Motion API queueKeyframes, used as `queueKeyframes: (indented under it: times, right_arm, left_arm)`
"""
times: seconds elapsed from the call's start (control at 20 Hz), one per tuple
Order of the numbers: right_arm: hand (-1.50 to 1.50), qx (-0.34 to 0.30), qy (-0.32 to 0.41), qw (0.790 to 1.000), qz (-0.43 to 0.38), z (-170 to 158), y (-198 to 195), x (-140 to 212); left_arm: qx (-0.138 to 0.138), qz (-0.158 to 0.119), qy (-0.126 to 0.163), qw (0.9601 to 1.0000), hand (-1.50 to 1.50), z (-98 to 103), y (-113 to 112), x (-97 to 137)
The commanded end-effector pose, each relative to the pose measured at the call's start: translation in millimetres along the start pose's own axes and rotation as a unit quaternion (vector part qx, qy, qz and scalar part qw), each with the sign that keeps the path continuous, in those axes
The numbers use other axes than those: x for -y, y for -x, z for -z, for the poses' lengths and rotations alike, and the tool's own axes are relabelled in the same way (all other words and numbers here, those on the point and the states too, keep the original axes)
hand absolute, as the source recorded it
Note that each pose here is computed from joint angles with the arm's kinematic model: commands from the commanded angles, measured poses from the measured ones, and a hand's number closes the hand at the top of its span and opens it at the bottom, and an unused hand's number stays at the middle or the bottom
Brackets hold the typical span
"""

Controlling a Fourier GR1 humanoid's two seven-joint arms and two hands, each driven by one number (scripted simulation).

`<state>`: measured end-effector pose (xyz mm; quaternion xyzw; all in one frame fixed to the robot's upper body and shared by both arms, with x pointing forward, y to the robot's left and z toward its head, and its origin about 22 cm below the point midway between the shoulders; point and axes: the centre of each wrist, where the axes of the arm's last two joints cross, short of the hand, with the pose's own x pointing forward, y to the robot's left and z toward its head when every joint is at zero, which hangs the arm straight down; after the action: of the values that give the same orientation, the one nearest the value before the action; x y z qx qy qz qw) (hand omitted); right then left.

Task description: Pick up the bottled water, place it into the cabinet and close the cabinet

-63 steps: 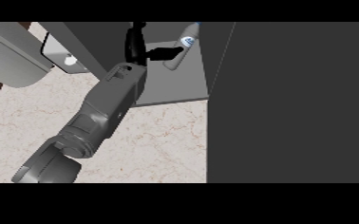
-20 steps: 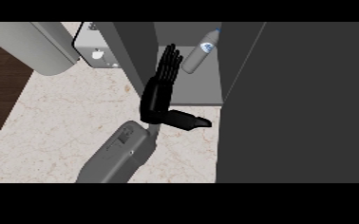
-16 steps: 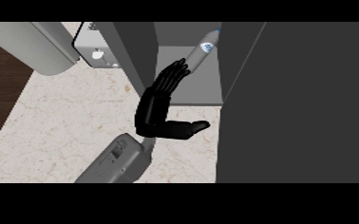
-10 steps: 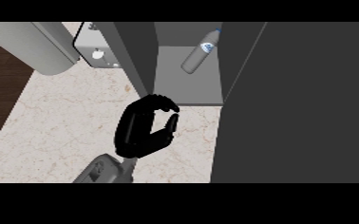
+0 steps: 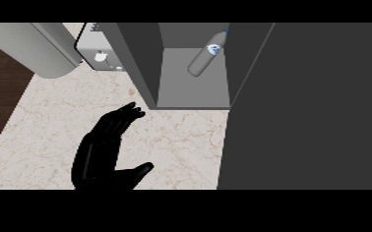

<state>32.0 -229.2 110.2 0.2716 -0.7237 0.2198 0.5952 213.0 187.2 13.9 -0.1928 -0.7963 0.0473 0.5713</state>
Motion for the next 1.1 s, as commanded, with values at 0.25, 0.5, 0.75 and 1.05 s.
queueKeyframes:
  times: [0.25,0.5,0.75,1.05]
  right_arm:
    - [1.50,-0.002,-0.130,0.990,-0.060,19.8,-43.2,-19.3]
    - [1.50,0.008,-0.166,0.983,-0.082,26.1,-57.0,-19.5]
    - [1.50,0.002,-0.193,0.980,-0.042,33.7,-41.9,-28.2]
    - [1.50,0.045,-0.146,0.986,0.067,44.6,-24.1,-46.1]
  left_arm:
    - [0.008,-0.030,-0.047,0.9984,-1.50,-26.8,-34.0,-40.4]
    - [0.005,-0.027,-0.050,0.9984,-1.50,-33.3,-46.5,-57.7]
    - [0.007,-0.032,-0.047,0.9984,-1.50,-39.4,-63.6,-68.0]
    - [-0.004,-0.035,-0.035,0.9988,-1.50,-57.5,-74.1,-80.2]
